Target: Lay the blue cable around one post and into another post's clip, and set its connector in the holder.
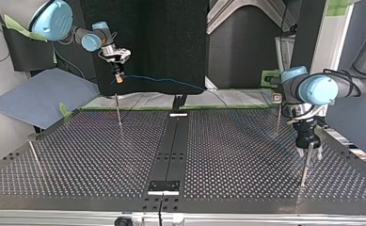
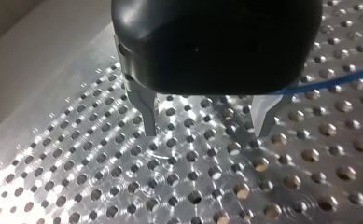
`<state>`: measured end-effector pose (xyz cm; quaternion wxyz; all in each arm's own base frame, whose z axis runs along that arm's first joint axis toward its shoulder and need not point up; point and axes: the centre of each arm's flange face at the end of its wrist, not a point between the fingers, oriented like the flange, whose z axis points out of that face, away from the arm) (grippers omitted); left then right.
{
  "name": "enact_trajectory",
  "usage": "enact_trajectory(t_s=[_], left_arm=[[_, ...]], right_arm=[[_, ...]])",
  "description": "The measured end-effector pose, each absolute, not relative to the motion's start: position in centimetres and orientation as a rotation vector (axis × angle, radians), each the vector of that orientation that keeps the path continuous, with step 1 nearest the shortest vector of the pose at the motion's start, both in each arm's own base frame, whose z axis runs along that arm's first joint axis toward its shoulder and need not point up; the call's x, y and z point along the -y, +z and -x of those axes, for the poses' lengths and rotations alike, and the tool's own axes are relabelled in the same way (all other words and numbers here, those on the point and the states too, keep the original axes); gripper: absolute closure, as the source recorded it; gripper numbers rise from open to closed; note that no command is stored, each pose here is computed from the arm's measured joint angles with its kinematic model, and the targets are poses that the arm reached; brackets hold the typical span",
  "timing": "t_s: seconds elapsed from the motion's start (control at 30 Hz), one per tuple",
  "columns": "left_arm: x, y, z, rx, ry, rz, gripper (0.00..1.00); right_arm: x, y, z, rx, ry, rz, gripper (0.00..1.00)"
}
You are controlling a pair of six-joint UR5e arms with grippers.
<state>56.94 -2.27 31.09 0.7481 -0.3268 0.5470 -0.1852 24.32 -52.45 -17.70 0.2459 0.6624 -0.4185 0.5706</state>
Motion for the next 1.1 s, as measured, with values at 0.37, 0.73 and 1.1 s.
enact_trajectory(t_s=[0.37, 0.73, 1.1], left_arm=[[3.5, 32.1, -57.7, -1.129, -0.563, 0.675, 0.01], [3.9, 30.5, -56.6, -1.143, -0.643, 0.738, 0.01], [3.9, 32.7, -54.7, -1.081, -0.724, 0.772, 0.01]], right_arm=[[52.3, -17.7, -24.6, 1.128, 1.575, -1.823, 1.0], [52.3, -17.7, -24.7, 1.128, 1.575, -1.825, 1.0], [52.1, -17.7, -24.9, 1.125, 1.578, -1.829, 1.0]])
